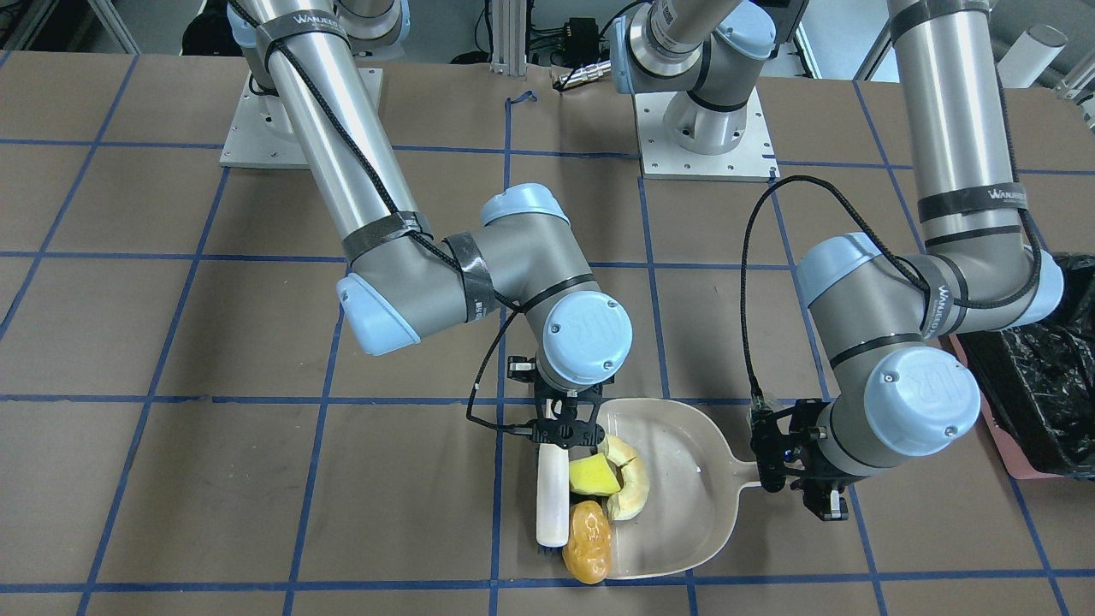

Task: Sweep and dump trash into bin
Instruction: 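Sweep the items with the right gripper's brush into the dustpan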

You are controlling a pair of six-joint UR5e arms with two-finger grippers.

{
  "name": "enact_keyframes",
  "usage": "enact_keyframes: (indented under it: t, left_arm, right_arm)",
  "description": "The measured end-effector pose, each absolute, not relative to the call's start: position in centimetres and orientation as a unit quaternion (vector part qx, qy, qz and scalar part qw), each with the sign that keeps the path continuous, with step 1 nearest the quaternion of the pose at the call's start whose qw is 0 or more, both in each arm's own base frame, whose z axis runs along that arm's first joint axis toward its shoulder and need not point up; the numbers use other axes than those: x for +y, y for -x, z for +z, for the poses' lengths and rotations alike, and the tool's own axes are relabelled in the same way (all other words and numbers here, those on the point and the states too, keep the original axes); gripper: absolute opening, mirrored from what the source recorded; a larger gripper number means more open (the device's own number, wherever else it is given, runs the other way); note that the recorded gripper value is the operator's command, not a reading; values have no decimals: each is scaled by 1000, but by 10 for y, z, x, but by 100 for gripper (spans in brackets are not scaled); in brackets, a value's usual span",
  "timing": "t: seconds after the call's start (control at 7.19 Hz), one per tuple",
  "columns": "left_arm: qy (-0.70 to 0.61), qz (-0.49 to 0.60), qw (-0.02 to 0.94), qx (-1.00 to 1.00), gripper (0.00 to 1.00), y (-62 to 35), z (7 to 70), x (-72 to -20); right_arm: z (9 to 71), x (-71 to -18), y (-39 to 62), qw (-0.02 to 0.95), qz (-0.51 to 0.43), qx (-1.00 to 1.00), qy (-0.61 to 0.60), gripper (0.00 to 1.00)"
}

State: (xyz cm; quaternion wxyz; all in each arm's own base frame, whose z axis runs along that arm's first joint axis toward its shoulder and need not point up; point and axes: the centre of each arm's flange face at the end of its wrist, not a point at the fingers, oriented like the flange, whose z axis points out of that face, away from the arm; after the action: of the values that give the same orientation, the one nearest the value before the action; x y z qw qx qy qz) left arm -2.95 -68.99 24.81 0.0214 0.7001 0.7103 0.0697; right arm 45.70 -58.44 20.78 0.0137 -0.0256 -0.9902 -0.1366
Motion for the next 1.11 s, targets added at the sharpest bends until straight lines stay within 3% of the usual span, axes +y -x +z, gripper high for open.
enact_keyframes:
  t: [1.11]
  left_arm:
    - [-701, 69, 20, 710, 0, 30, 245, -689]
  right_arm:
    - [229, -569, -539, -59, -107, -992, 28, 0]
